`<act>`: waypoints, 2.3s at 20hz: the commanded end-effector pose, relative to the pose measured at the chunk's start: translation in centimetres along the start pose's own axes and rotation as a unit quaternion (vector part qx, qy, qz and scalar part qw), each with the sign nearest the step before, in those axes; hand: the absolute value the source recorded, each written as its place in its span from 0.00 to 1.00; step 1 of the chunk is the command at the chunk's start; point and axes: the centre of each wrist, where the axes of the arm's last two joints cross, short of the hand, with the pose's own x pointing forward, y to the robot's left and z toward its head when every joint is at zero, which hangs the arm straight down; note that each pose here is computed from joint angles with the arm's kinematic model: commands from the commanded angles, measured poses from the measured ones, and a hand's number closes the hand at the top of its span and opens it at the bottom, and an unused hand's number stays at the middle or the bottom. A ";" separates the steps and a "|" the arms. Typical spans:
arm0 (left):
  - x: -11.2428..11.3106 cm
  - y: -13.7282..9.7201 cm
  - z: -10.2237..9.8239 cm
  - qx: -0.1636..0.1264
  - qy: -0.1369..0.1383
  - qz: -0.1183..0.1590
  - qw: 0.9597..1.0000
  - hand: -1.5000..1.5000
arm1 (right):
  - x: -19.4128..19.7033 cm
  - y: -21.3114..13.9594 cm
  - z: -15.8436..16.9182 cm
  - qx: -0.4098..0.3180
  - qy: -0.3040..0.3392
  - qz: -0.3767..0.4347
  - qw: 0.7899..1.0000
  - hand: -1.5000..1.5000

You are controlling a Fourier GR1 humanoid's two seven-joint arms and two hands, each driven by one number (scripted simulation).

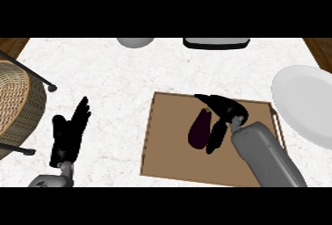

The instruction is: Pick the eggplant from the tray and place it in the plate

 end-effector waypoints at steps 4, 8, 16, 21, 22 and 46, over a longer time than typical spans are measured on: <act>-0.6 -0.6 0.3 -0.001 -0.006 -0.001 1.000 0.50 | -1.0 0.8 -2.2 0.003 0.003 0.012 1.000 0.00; 1.0 -1.6 0.2 0.001 -0.001 0.005 1.000 0.50 | -0.8 0.8 -1.5 -0.020 -0.029 0.041 0.999 1.00; -0.2 0.0 -0.3 -0.004 0.000 -0.003 1.000 0.50 | -2.2 -0.2 -2.5 -0.090 -0.021 0.066 0.994 1.00; 0.0 -1.0 0.0 0.002 0.007 0.006 1.000 0.50 | -7.1 -3.0 0.0 -0.230 0.030 0.019 0.972 1.00; 0.2 -1.3 -0.1 0.001 -0.009 0.000 1.000 0.50 | -9.3 -5.5 0.6 -0.261 0.048 0.021 0.964 1.00; -0.9 1.2 0.7 0.008 0.000 -0.004 1.000 0.50 | -14.0 -13.0 10.8 -0.581 0.144 -0.047 0.800 1.00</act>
